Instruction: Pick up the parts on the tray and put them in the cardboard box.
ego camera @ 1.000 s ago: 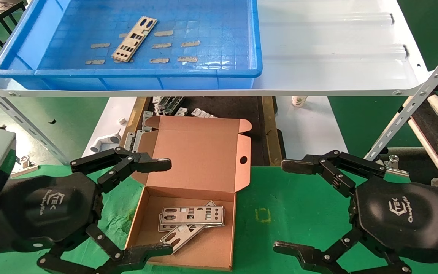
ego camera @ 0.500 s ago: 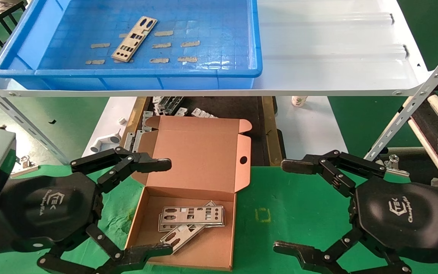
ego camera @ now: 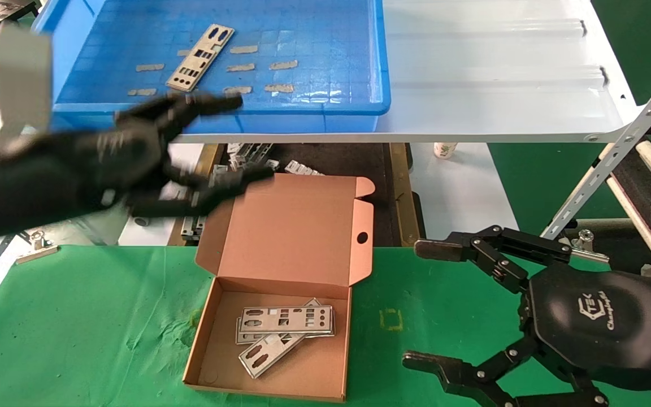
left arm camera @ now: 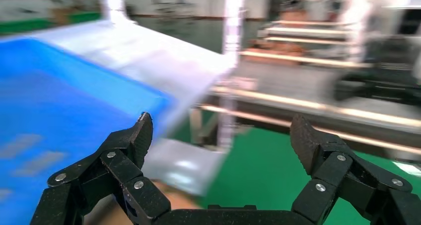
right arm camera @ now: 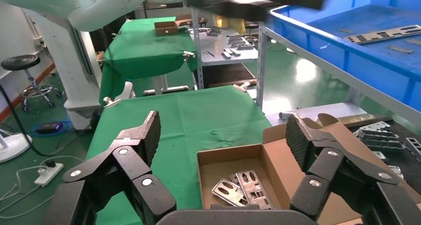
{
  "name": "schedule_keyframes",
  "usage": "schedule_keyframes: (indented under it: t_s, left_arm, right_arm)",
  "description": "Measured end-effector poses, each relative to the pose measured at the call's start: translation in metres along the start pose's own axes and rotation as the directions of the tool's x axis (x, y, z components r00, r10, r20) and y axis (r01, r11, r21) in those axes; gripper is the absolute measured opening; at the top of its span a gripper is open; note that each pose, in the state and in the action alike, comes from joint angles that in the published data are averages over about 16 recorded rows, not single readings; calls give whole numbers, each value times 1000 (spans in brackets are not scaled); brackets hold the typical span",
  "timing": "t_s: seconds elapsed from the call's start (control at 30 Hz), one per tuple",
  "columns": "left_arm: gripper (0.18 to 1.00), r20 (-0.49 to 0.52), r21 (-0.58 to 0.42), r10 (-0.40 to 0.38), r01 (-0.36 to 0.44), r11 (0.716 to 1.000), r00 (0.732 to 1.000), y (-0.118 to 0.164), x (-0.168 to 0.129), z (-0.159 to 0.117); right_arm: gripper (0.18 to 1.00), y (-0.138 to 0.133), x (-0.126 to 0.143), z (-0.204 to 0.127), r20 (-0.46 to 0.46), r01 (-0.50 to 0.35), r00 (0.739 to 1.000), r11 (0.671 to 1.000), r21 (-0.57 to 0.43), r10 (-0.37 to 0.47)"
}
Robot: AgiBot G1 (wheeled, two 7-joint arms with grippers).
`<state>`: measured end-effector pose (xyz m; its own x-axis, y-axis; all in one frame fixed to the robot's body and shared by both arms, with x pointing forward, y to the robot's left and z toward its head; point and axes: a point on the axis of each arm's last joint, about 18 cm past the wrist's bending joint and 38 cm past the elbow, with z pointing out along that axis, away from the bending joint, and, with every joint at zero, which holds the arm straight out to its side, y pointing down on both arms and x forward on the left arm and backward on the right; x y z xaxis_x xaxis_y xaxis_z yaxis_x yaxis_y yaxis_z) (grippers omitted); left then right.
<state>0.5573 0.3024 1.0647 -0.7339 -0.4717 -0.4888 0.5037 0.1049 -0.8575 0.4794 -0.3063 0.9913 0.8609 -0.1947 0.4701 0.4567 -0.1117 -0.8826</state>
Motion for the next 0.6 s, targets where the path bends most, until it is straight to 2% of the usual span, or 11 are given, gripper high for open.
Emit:
schedule_keyframes:
  t_s: [0.13, 0.33, 0.6]
  left_arm:
    - [1001, 119, -22, 21, -18, 1000, 993, -10, -44, 20]
    - [1001, 268, -99, 50, -24, 995, 962, -18, -102, 41]
    - [1001, 402, -209, 67, 20, 978, 913, -19, -151, 54]
  right_arm:
    - [904, 0, 0, 0, 0, 0, 1000, 1000, 0, 0]
    - [807, 0, 0, 0, 0, 0, 1000, 1000, 0, 0]
    - [627, 0, 0, 0, 0, 0, 1000, 1000, 0, 0]
